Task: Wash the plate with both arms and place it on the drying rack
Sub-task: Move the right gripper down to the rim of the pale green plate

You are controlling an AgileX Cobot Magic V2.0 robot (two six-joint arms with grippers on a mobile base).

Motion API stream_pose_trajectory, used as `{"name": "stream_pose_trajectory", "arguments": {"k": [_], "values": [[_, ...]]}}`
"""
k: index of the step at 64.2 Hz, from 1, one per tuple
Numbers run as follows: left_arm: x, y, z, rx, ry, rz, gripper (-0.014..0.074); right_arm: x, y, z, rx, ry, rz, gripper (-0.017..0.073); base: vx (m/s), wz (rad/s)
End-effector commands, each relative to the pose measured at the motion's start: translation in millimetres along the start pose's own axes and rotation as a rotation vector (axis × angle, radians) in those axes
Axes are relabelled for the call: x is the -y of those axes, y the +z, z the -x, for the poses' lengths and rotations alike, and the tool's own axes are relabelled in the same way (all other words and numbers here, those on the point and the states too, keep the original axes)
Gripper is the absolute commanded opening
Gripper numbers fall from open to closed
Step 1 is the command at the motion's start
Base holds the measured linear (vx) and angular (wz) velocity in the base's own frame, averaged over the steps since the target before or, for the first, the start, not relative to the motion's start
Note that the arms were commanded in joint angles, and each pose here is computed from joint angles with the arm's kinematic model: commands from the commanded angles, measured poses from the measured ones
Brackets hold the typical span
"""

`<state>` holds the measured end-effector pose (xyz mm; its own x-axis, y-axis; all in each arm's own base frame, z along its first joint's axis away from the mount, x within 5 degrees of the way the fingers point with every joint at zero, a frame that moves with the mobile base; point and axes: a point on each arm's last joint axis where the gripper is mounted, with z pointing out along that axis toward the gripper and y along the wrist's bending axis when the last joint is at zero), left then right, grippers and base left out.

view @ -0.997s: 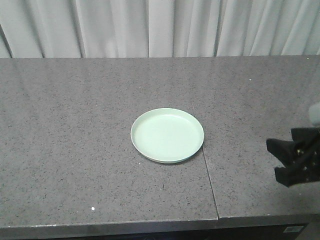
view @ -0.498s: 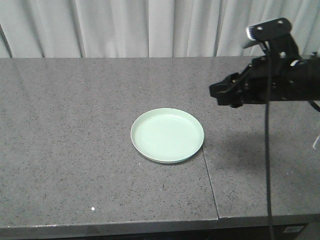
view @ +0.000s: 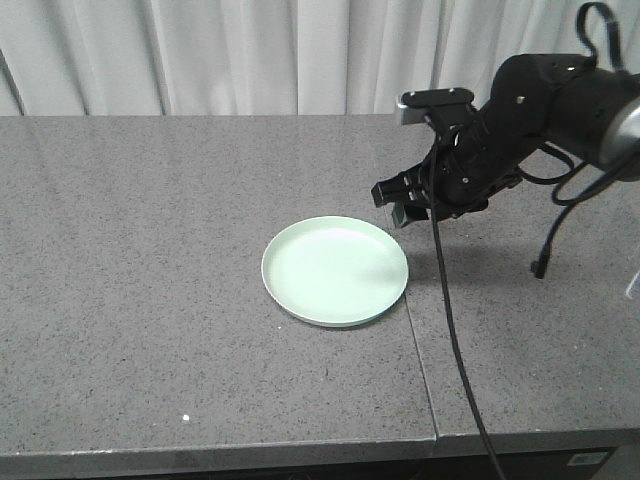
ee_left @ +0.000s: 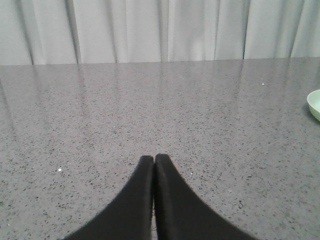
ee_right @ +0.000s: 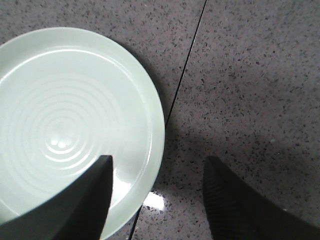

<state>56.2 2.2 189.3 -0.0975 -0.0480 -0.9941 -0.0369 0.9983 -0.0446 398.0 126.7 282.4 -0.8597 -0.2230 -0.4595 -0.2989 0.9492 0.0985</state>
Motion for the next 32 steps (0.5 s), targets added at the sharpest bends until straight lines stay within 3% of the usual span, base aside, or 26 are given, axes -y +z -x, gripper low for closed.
{"name": "stream_pose_trajectory", "arguments": {"k": [1,32], "values": [[0.8,0,0,0.063,-0.011,-0.016,-0.0006,0.3,-17,13,0.061,-0.009,-0.008,0.04,0.0,0.0],[0.8,0,0,0.063,-0.011,-0.016,-0.0006,-2.4,31,8,-0.087,-0.019,-0.003,0.04,0.0,0.0]]}}
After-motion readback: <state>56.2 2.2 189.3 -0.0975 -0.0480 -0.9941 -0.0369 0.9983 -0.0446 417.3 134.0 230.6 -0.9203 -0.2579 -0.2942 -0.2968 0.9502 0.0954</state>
